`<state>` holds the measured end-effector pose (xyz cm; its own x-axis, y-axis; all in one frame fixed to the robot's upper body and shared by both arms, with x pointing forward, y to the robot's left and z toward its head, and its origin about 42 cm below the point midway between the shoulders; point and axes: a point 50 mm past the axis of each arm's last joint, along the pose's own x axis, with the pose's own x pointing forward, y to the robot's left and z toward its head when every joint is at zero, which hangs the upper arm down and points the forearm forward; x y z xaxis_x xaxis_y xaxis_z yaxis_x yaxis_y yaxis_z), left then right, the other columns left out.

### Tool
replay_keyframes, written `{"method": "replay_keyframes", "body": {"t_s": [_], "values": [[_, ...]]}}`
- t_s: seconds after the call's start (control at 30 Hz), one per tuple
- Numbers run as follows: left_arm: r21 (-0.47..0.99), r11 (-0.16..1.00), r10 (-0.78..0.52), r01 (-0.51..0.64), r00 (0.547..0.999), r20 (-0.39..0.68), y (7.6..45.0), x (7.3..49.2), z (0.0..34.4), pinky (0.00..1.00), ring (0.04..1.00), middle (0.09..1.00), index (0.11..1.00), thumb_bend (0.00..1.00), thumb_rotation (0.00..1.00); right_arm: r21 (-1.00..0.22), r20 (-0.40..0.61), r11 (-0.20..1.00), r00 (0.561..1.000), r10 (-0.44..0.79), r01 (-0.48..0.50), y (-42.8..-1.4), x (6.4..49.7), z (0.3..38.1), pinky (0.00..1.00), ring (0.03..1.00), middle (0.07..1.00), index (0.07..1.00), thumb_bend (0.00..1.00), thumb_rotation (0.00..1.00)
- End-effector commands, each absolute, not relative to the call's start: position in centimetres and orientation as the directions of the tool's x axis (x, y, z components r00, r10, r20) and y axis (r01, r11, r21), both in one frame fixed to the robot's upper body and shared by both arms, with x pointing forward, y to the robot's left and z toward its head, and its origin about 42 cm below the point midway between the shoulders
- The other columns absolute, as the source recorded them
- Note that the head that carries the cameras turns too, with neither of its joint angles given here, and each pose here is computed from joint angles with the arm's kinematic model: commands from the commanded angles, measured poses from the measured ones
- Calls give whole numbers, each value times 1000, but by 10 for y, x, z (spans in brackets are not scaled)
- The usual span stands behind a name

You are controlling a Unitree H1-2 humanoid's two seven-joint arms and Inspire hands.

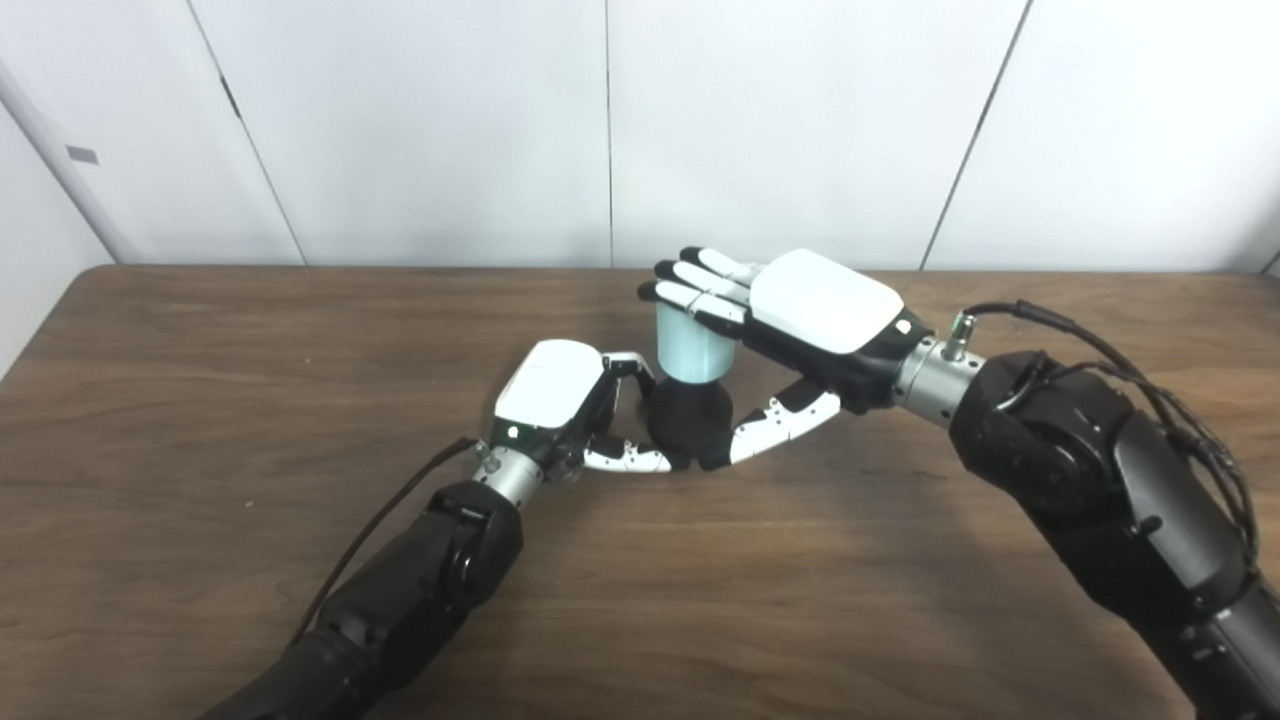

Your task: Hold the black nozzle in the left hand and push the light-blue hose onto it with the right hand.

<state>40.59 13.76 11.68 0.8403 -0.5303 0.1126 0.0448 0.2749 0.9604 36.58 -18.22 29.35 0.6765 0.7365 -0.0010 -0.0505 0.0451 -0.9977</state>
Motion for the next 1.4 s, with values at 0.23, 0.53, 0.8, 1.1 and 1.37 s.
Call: {"method": "replay_keyframes", "body": {"t_s": [0.23, 0.53, 0.8, 1.1, 1.37], "values": [[941, 95, -588, 325, 781, -211, 133, 359, 48, 227, 297, 407, 520, 513, 0, -976, -198, -93, 616, 762, -198, -179, 352, 270, 891, 957, 951, 925, 830, 1000], [940, 100, -591, 327, 779, -209, 134, 359, 48, 249, 318, 414, 522, 515, 0, -970, -240, -165, 615, 751, -177, -180, 350, 267, 932, 970, 959, 927, 821, 1000], [940, 95, -590, 327, 779, -211, 135, 359, 49, 232, 299, 409, 520, 513, 0, -976, -218, -159, 644, 733, -149, -187, 343, 258, 882, 928, 933, 904, 803, 944], [941, 97, -587, 326, 782, -211, 137, 358, 50, 247, 319, 411, 523, 514, 0, -990, -138, -112, 747, 650, -86, -192, 346, 251, 906, 963, 967, 939, 763, 997], [934, 124, -595, 334, 778, -200, 137, 359, 53, 265, 337, 424, 516, 517, 0, -984, -137, 5, 780, 611, -177, -188, 342, 240, 924, 997, 1000, 995, 716, 952]]}}
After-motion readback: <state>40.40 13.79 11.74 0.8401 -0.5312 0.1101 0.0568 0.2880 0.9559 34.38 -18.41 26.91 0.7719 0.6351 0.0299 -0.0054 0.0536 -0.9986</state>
